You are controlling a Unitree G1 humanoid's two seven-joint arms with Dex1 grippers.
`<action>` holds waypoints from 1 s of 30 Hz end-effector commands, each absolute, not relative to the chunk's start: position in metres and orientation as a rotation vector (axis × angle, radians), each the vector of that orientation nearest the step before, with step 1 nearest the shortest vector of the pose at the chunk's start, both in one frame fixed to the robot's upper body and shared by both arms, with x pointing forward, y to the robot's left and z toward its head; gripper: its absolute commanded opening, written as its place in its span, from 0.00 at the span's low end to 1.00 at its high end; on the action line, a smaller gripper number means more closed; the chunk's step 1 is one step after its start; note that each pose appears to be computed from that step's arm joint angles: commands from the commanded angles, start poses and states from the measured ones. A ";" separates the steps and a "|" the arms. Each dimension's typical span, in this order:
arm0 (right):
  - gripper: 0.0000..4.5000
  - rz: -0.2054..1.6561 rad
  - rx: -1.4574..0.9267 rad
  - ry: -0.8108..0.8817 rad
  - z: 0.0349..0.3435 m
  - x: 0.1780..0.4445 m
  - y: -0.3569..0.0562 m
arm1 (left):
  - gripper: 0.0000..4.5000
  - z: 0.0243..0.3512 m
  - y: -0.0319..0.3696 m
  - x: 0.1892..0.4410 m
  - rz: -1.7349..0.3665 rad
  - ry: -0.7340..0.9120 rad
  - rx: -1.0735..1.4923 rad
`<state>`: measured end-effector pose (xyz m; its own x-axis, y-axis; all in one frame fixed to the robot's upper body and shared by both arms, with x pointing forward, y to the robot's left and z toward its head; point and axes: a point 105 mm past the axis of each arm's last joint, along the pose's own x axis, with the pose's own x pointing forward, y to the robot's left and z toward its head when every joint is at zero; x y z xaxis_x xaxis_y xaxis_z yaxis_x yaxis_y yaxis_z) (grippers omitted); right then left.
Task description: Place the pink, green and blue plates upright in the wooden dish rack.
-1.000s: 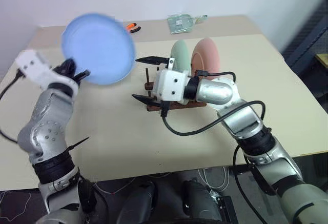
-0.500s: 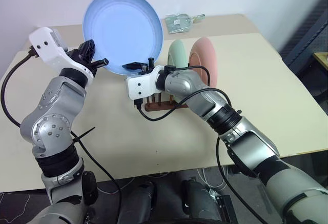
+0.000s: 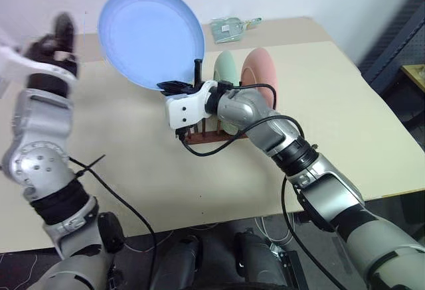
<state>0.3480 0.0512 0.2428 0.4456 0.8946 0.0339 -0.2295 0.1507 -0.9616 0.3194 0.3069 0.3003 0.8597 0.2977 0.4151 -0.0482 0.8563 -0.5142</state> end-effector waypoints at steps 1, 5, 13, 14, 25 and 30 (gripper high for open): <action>0.00 0.939 -0.930 -0.884 0.282 0.321 0.047 | 0.80 0.291 0.333 0.306 0.274 -0.529 -0.351; 0.00 1.072 -0.402 -0.849 0.311 0.291 0.031 | 0.80 0.237 0.319 0.308 0.201 -0.360 -0.036; 0.00 1.279 0.406 -0.417 0.294 0.258 0.009 | 0.80 0.135 0.224 0.297 -0.150 -0.130 0.157; 0.00 1.272 0.428 -0.393 0.293 0.258 0.008 | 0.80 0.128 0.217 0.296 -0.182 -0.116 0.176; 0.00 1.174 0.550 -0.235 0.278 0.272 0.008 | 0.80 0.106 0.189 0.285 -0.309 -0.067 0.173; 0.00 1.073 0.593 -0.186 0.268 0.288 0.004 | 0.80 0.105 0.187 0.281 -0.331 -0.058 0.175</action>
<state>0.2857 0.0076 0.2625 0.4602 0.7949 0.3954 -0.8745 0.3288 0.3567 0.2834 0.1905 0.0939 0.9500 -0.3122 -0.0087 0.3095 0.9371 0.1612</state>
